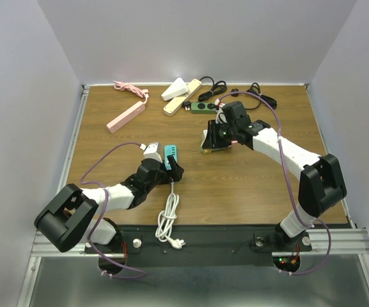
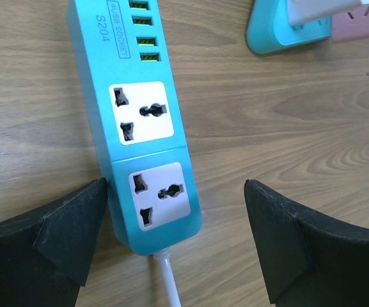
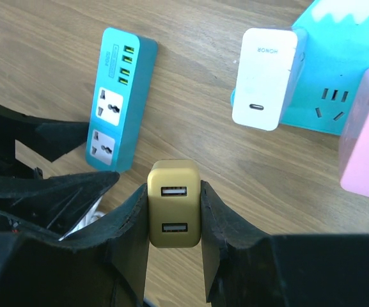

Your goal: Insert the plug

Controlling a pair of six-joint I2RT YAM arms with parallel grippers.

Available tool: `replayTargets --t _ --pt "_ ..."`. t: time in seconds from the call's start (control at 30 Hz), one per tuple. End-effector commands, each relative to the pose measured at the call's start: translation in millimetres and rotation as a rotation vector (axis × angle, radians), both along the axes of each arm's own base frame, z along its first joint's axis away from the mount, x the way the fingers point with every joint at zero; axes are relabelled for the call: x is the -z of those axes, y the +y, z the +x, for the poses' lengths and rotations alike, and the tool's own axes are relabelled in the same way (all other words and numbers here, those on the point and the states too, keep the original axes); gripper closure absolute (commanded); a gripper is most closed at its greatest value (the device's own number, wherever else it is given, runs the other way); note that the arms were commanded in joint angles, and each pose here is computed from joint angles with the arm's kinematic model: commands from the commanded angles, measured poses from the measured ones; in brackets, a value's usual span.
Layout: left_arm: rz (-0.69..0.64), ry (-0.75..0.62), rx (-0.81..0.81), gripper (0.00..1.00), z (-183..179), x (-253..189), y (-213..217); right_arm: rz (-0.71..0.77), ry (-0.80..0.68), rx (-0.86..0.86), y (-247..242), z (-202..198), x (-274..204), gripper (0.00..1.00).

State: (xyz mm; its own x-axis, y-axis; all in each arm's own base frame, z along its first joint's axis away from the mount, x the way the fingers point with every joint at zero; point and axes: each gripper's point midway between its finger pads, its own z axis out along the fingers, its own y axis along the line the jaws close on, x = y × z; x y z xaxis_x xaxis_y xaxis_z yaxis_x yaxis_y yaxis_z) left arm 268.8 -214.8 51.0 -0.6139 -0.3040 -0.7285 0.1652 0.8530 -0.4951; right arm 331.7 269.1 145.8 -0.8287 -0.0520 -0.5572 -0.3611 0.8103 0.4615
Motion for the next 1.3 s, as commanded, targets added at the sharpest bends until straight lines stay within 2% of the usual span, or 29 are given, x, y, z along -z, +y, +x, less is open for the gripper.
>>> replayTargets --t 0.0,0.33,0.53,0.77,0.97,1.1,1.27 --pt "-0.126 0.034 0.045 0.01 -12 -7 -21 0.041 -0.120 0.028 4 11 -35 1.00" --pt "-0.233 0.089 0.163 0.01 -39 -23 -79 -0.005 -0.153 0.069 14 10 -35 1.00" --pt "-0.260 0.059 0.196 0.01 -39 -40 -103 -0.025 -0.200 0.106 24 -4 -39 1.00" --pt "-0.183 -0.009 0.114 0.01 -33 -50 -66 -0.065 -0.254 0.198 27 -10 -36 1.00" --pt "-0.070 -0.027 -0.004 0.01 -28 -39 -11 -0.074 -0.241 0.286 28 -12 -19 1.00" --pt "-0.042 -0.033 -0.056 0.01 -21 -35 13 -0.091 -0.241 0.328 33 -11 -8 1.00" --pt "-0.038 -0.041 -0.050 0.01 -15 -32 23 -0.098 -0.249 0.343 42 -7 -2 1.00"
